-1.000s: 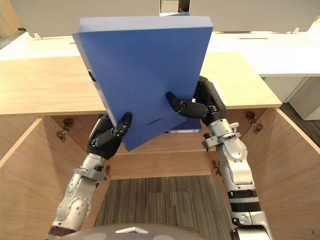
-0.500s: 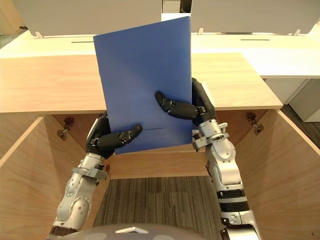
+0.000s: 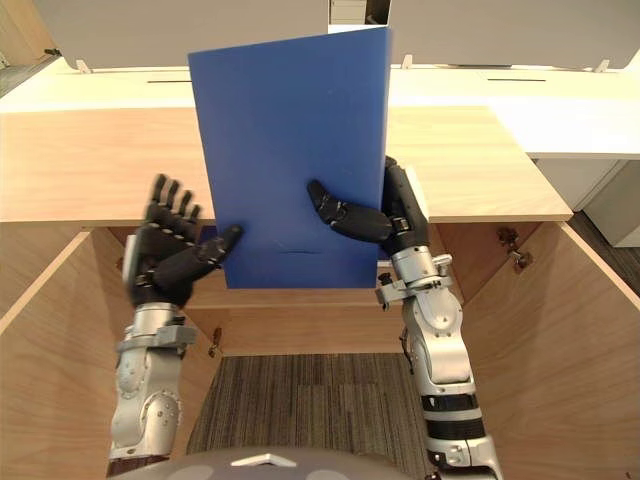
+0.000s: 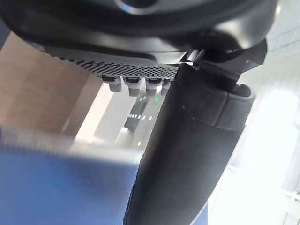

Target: Walk over to the cabinet, pick up the folder, carry it to the office cabinet, place the folder inside the office cabinet, then close the office cabinet door

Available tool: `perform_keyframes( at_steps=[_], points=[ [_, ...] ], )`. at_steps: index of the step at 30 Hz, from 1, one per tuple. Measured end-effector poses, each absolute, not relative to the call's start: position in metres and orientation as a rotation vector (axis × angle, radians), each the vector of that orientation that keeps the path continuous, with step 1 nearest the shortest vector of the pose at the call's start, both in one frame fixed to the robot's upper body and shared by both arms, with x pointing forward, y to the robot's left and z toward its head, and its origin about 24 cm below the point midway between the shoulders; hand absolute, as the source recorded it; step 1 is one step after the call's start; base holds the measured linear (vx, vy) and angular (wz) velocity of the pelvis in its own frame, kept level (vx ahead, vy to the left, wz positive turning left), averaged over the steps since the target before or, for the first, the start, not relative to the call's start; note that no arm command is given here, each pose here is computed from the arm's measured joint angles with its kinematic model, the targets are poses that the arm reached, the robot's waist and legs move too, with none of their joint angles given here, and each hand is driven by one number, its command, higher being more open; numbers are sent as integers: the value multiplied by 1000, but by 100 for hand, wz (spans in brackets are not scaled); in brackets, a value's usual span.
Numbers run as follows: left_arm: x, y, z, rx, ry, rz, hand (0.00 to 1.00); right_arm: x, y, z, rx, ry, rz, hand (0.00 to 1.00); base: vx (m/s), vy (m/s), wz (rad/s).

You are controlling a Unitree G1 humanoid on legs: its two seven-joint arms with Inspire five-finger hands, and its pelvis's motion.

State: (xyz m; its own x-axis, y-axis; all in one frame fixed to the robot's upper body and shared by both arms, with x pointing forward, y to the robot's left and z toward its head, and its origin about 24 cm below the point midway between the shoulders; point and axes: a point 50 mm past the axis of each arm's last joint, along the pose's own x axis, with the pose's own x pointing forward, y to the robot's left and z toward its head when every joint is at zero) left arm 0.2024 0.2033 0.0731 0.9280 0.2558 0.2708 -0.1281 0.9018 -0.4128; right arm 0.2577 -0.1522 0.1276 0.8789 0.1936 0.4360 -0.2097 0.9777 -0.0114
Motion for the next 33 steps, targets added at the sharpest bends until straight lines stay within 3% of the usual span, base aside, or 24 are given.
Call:
perform_keyframes(
  at_steps=[5, 11, 20, 28, 33],
  points=[
    [176, 232, 54, -344, -245, 437, 100, 251, -165, 132, 46, -482, 99, 0, -10, 3, 7],
    [160, 238, 22, -271, -80, 516, 100, 243, -169, 120, 22, -437, 46, 0, -18, 2, 3],
    [130, 231, -55, -204, 332, 553, 100, 233, -166, 105, -26, -371, 43, 0, -3, 0, 0],
    [63, 223, -133, -167, 830, 620, 100, 232, -142, 103, -59, -358, 160, 0, -3, 0, -1],
    [33, 225, -148, -102, 999, 592, 100, 227, -114, 98, -89, -342, 341, 0, -35, -2, -7]
  ],
)
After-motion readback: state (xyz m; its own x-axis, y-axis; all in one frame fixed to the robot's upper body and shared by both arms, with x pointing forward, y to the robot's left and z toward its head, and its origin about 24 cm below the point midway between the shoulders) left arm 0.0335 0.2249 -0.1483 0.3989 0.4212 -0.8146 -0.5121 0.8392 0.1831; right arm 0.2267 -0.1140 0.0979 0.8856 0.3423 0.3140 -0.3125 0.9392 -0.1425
